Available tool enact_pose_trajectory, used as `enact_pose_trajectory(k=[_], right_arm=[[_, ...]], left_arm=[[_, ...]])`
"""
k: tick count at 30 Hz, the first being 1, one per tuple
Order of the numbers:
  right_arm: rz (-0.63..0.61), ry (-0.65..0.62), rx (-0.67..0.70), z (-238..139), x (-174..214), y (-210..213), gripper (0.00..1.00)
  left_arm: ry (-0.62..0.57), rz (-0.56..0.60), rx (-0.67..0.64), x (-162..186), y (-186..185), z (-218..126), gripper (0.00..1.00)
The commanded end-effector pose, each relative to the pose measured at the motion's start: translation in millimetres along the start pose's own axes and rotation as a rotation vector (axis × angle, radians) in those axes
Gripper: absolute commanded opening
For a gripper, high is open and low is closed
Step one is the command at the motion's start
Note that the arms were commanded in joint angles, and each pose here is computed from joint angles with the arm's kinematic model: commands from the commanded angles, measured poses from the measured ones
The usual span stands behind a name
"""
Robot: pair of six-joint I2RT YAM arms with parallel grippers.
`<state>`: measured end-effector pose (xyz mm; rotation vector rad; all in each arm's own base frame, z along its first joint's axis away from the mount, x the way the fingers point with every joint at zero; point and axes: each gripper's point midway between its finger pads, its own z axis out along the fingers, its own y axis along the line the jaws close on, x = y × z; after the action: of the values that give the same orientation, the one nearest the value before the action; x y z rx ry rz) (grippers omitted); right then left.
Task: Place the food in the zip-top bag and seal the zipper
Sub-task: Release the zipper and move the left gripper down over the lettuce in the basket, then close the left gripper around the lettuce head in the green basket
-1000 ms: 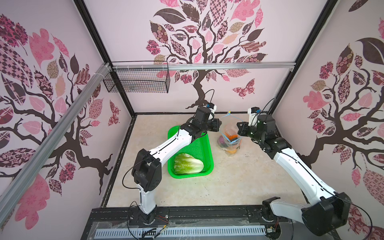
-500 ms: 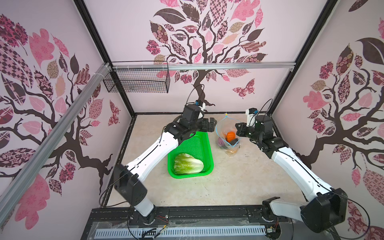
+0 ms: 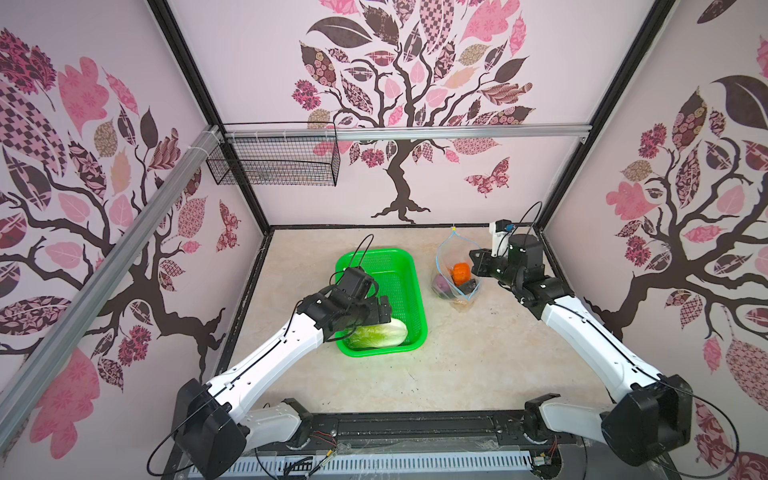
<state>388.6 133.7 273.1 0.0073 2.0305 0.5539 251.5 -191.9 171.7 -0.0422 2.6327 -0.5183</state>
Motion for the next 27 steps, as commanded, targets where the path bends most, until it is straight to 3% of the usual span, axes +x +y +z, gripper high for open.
enact_pose_trajectory(k=[1,7,13,27], right_arm=[[-0.008,-0.019,-0.007,-3.6,-6.2,0.8,0.00],[-0.011,-0.027,-0.007,-6.4,-7.4,1.2,0.00],[-0.013,-0.039,-0.011,-10.6,-10.0,2.7,0.00],[-0.017,-0.054,-0.021,-13.2,-12.2,4.9,0.00]], left_arm=[[0.072,-0.077,0.038,22.3,-0.1,-3.0,0.99],[0.201,-0.118,0.070,48.7,-5.1,20.6,0.98],[0.195,-0.107,0.051,41.2,-7.4,43.6,0.98],[-0.203,0.076,-0.148,-76.0,-4.2,64.6,0.98]])
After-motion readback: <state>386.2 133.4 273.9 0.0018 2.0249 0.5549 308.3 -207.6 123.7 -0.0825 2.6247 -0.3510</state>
